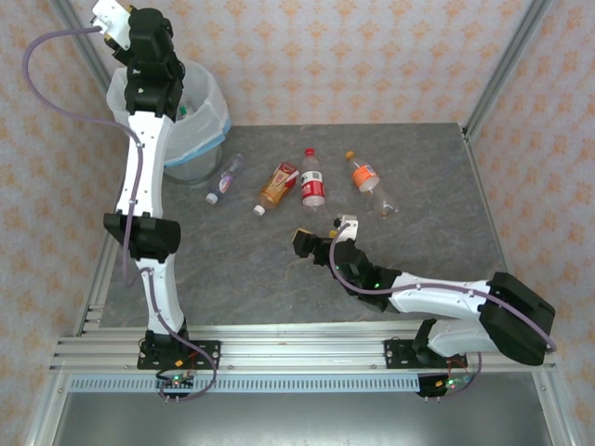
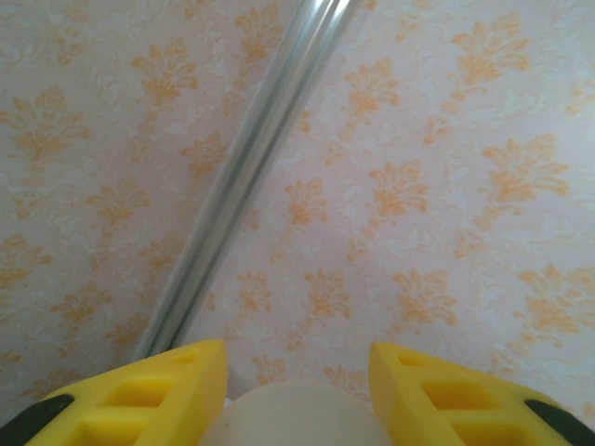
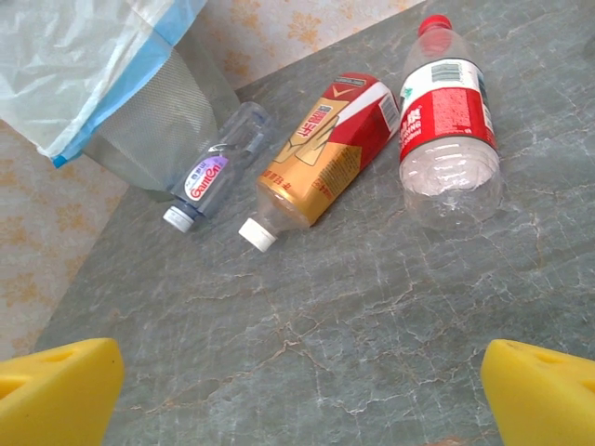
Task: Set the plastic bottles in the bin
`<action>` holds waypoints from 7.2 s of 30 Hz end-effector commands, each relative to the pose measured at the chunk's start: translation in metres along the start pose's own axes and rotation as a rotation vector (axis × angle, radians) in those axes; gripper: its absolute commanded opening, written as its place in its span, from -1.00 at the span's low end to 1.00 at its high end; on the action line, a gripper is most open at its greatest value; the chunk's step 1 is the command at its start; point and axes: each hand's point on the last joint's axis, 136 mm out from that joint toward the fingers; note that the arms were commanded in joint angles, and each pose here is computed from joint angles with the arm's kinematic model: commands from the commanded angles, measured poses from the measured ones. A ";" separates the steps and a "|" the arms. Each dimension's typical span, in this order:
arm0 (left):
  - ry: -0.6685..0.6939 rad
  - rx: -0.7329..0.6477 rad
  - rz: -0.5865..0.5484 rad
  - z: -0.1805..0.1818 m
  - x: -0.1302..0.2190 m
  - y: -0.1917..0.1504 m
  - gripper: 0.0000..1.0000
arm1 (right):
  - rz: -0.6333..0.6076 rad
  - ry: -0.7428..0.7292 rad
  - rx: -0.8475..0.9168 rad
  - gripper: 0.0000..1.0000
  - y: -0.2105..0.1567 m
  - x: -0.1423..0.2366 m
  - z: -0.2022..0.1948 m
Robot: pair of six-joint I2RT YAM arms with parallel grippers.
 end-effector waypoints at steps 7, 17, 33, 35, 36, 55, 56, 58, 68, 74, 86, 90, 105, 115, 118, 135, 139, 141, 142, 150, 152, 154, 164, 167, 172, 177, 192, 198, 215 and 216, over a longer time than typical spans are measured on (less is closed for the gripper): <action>0.148 0.007 0.055 0.033 -0.041 -0.054 -1.00 | 0.014 0.024 0.068 0.98 0.002 0.008 0.004; 0.108 0.001 0.135 0.032 -0.071 -0.108 -0.87 | 0.034 0.021 0.081 0.98 -0.002 0.007 0.003; 0.060 0.058 0.146 0.030 -0.064 -0.085 0.93 | 0.067 0.016 0.109 0.98 -0.006 0.006 0.006; 0.021 0.068 0.164 0.024 -0.061 -0.081 1.00 | 0.063 0.010 0.106 0.98 -0.006 0.005 0.004; -0.007 0.072 0.179 0.020 -0.059 -0.081 1.00 | 0.061 0.010 0.104 0.98 -0.006 0.005 0.004; -0.297 -0.184 0.324 -0.024 0.024 -0.077 1.00 | -0.006 -0.005 0.040 0.98 0.003 0.005 -0.003; -0.323 -0.193 0.315 -0.027 0.035 -0.074 1.00 | -0.008 -0.013 0.032 0.98 0.003 0.004 -0.006; -0.378 -0.188 0.287 -0.031 0.060 -0.066 1.00 | -0.013 -0.026 0.022 0.98 0.003 0.003 -0.010; -0.507 -0.208 0.360 -0.014 0.153 -0.116 1.00 | -0.111 -0.096 -0.076 0.98 0.018 0.000 -0.030; -0.547 -0.284 0.464 0.011 0.199 -0.161 1.00 | -0.065 -0.070 -0.074 0.98 0.014 -0.005 -0.026; -0.568 -0.621 0.703 0.087 0.258 -0.241 1.00 | -0.003 -0.028 0.099 0.98 0.009 -0.016 -0.009; -0.584 -0.739 0.806 0.102 0.268 -0.279 1.00 | -0.006 -0.015 0.136 0.98 0.011 -0.019 -0.003; -0.484 -0.876 0.996 0.135 0.240 -0.368 1.00 | 0.031 0.011 0.089 0.98 0.003 -0.029 0.006; -0.437 -0.951 1.023 0.151 0.209 -0.397 1.00 | 0.004 0.043 0.079 0.98 0.009 -0.031 0.016; -0.427 -0.938 1.027 0.148 0.200 -0.400 1.00 | -0.015 0.063 0.067 0.98 0.013 -0.030 0.019; -0.413 -0.967 1.233 0.138 0.177 -0.448 1.00 | -0.048 0.041 0.073 0.98 0.020 -0.022 0.011; -0.444 -0.968 1.288 0.136 0.179 -0.458 1.00 | -0.063 0.032 0.079 0.98 0.024 -0.019 0.010; -0.485 -0.971 1.308 0.132 0.184 -0.462 0.99 | -0.067 0.026 0.082 0.98 0.025 -0.018 0.008; -0.500 -0.970 1.309 0.130 0.186 -0.462 0.96 | -0.070 0.022 0.083 0.98 0.025 -0.018 0.007; -0.605 -0.997 1.275 0.108 0.209 -0.463 0.93 | -0.063 0.021 0.090 0.98 0.023 -0.021 0.009; -0.619 -1.012 1.282 0.106 0.217 -0.466 0.93 | -0.057 0.021 0.094 0.99 0.022 -0.023 0.009; -0.619 -1.051 1.276 0.104 0.222 -0.468 0.91 | -0.050 0.024 0.100 0.98 0.020 -0.025 0.011; -0.387 -0.965 1.276 0.110 0.185 -0.469 1.00 | -0.031 0.031 0.121 0.98 0.017 -0.028 0.014; -0.397 -0.958 1.285 0.099 0.181 -0.475 1.00 | -0.032 0.028 0.122 0.98 0.017 -0.028 0.013; -0.366 -0.945 1.267 0.088 0.169 -0.478 0.83 | -0.038 0.018 0.120 0.98 0.017 -0.028 0.010; -0.368 -0.916 1.253 0.081 0.170 -0.479 0.46 | -0.046 0.006 0.123 0.98 0.020 -0.030 0.009; -0.443 -0.996 1.153 0.070 0.198 -0.451 -0.04 | -0.033 0.004 0.109 0.98 0.016 -0.033 0.008; -0.502 -0.979 1.112 0.061 0.216 -0.427 -0.09 | -0.035 -0.007 0.090 0.98 0.017 -0.033 0.005; -0.671 -0.829 0.977 0.034 0.244 -0.339 -0.12 | -0.018 0.016 0.169 0.98 0.020 -0.035 0.018; -0.684 -0.817 0.969 0.032 0.245 -0.333 -0.12 | -0.022 0.020 0.175 0.98 0.023 -0.034 0.021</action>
Point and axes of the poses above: each hand's point on the last joint's axis, 136 mm out from that joint toward the fingers, its own x axis back along the fingers, its own z axis along the line the jaws close on, y = z × x, and after that the axes turned 9 degrees about -x, right-handed
